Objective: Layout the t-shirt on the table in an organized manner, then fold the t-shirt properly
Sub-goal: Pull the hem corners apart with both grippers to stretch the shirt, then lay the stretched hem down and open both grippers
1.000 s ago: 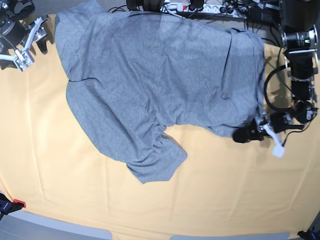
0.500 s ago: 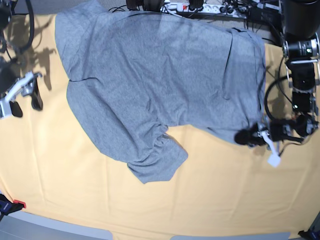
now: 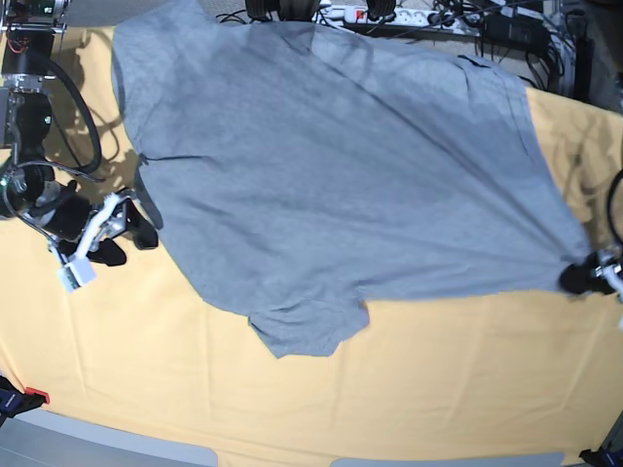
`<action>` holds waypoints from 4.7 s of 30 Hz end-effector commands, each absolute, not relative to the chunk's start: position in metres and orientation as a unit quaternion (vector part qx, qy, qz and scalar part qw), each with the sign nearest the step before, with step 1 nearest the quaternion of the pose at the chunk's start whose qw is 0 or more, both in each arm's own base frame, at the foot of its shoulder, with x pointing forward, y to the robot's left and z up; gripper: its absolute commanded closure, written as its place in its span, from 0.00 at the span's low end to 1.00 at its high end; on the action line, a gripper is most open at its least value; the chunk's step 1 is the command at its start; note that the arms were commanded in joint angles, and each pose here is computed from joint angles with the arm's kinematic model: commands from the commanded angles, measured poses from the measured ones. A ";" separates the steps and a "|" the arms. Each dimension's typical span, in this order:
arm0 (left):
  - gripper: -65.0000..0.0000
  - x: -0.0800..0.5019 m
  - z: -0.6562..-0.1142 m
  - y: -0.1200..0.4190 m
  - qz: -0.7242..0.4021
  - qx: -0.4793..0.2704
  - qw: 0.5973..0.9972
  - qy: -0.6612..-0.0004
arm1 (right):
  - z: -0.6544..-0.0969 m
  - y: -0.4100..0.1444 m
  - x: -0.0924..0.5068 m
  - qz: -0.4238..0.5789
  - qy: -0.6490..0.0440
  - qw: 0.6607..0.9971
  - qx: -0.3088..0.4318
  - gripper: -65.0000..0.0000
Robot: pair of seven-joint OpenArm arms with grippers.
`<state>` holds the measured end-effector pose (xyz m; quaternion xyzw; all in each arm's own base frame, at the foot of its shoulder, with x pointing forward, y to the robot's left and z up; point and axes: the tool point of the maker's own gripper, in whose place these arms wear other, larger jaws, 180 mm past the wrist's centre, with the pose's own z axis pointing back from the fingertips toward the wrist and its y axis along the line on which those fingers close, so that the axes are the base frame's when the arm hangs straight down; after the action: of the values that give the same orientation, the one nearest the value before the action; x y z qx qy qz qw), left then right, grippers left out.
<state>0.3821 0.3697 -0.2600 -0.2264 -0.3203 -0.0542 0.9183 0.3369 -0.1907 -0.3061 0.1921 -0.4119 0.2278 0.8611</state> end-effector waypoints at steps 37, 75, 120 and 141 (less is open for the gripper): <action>1.00 0.384 -0.195 0.430 -0.014 -0.168 0.900 -0.403 | -0.381 -0.060 0.381 0.108 -0.304 0.854 0.408 0.36; 1.00 0.508 -0.185 0.239 -0.104 -0.297 0.791 -0.524 | -0.257 -0.285 0.459 0.136 -0.416 0.888 0.141 1.00; 0.33 0.541 -0.220 0.290 -0.166 0.014 0.852 -0.497 | -0.257 -0.318 0.474 0.118 -0.441 0.889 0.034 0.39; 0.33 0.511 -0.228 0.274 -0.146 -0.124 0.875 -0.445 | -0.267 -0.180 0.515 0.129 -0.501 0.846 0.129 0.40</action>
<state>0.4986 0.2725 -0.2588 -0.1219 -0.4083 -0.1470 0.8926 0.5012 -0.1799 -0.2988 0.1237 -0.4636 0.1266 0.8682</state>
